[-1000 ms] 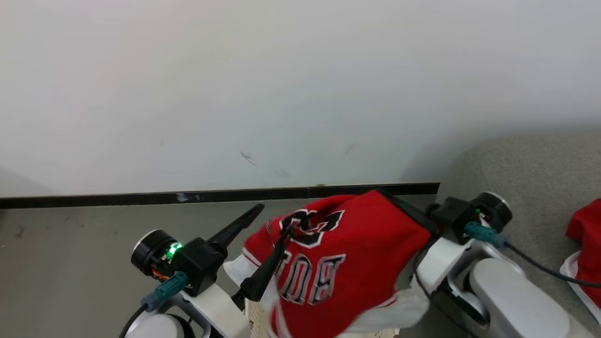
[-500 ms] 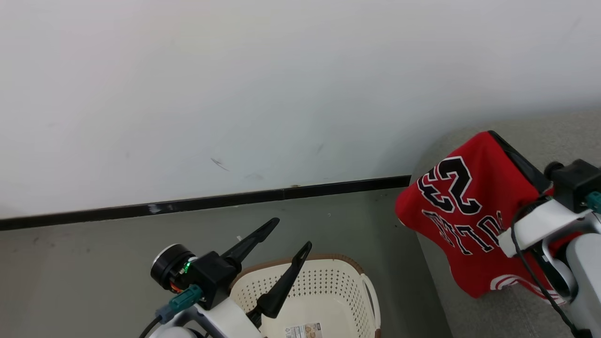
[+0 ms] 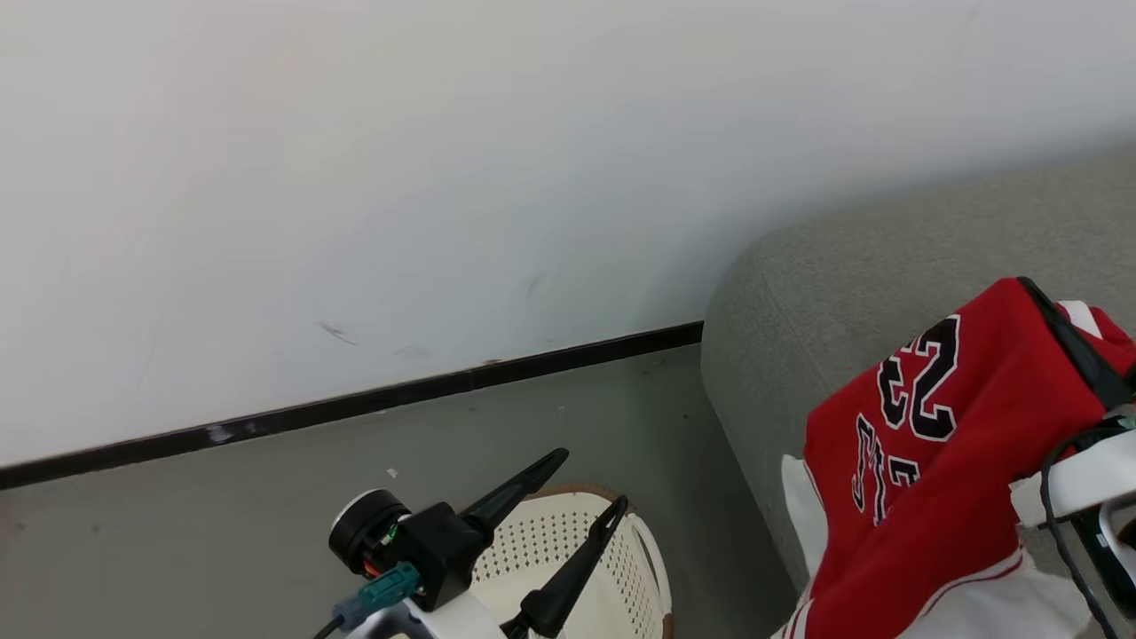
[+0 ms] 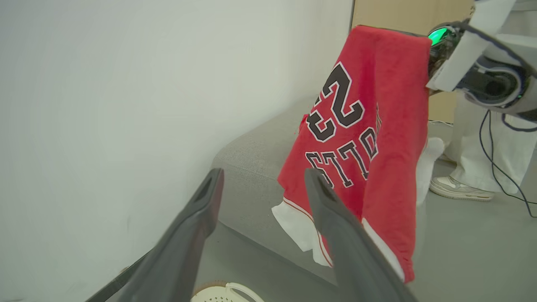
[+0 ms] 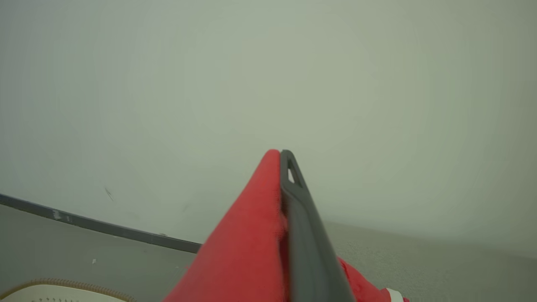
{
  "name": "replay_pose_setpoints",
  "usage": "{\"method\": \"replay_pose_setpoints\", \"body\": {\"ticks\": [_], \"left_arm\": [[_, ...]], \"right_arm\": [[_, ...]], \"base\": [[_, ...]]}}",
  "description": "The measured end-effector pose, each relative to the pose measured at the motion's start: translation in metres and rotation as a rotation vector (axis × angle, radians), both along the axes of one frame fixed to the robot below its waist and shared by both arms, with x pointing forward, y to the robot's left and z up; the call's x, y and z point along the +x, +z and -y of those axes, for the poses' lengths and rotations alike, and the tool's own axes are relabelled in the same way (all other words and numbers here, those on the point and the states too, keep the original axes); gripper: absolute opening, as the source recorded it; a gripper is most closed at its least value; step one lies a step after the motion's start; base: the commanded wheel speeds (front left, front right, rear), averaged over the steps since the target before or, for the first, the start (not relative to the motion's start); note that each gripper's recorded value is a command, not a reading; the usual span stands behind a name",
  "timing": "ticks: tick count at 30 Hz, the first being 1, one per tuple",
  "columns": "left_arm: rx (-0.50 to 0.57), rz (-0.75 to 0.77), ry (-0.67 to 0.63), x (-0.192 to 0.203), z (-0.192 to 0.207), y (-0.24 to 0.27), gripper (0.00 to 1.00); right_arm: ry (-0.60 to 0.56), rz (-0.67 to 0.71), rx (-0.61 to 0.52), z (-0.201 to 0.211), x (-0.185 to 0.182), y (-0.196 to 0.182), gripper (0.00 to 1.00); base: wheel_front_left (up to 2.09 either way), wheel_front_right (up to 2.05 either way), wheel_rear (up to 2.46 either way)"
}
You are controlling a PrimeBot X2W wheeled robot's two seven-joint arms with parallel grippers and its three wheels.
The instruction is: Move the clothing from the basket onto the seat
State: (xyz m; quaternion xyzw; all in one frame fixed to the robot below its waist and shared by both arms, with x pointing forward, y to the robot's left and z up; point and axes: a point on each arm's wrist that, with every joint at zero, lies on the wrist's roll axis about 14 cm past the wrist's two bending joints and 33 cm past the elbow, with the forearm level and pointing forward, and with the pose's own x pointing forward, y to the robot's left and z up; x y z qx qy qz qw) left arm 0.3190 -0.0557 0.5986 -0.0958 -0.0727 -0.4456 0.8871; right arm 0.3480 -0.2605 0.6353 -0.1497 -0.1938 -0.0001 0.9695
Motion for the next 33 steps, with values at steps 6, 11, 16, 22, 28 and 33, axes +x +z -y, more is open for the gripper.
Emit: {"method": "replay_pose_setpoints", "body": {"ticks": [6,11,16,22,28,33], "left_arm": [[-0.004,-0.010,-0.084,-0.010,0.023,-0.003,1.00],[-0.005,-0.026,-0.145,-0.016,0.040,-0.007,1.00],[-0.006,-0.033,-0.199,-0.022,0.055,-0.009,1.00],[-0.008,-0.044,-0.232,-0.021,0.066,-0.012,1.00],[-0.011,-0.060,-0.196,-0.005,0.065,-0.017,1.00],[0.001,-0.064,-0.153,0.012,0.058,-0.024,1.00]], "right_arm": [[-0.091,-0.001,0.002,0.022,-0.027,-0.001,0.00],[-0.161,-0.026,0.003,0.038,-0.049,-0.008,0.00],[-0.199,-0.042,0.015,0.046,-0.063,-0.012,0.00],[-0.148,-0.065,0.031,0.032,-0.059,-0.011,0.00],[-0.119,0.090,-0.006,0.036,-0.037,0.061,0.00],[-0.139,0.168,-0.002,0.052,-0.017,0.114,0.00]], "base": [[0.00,0.00,0.00],[0.00,0.00,0.00],[0.00,0.00,0.00],[0.00,0.00,0.00],[0.00,0.00,0.00],[0.00,0.00,0.00]]}}
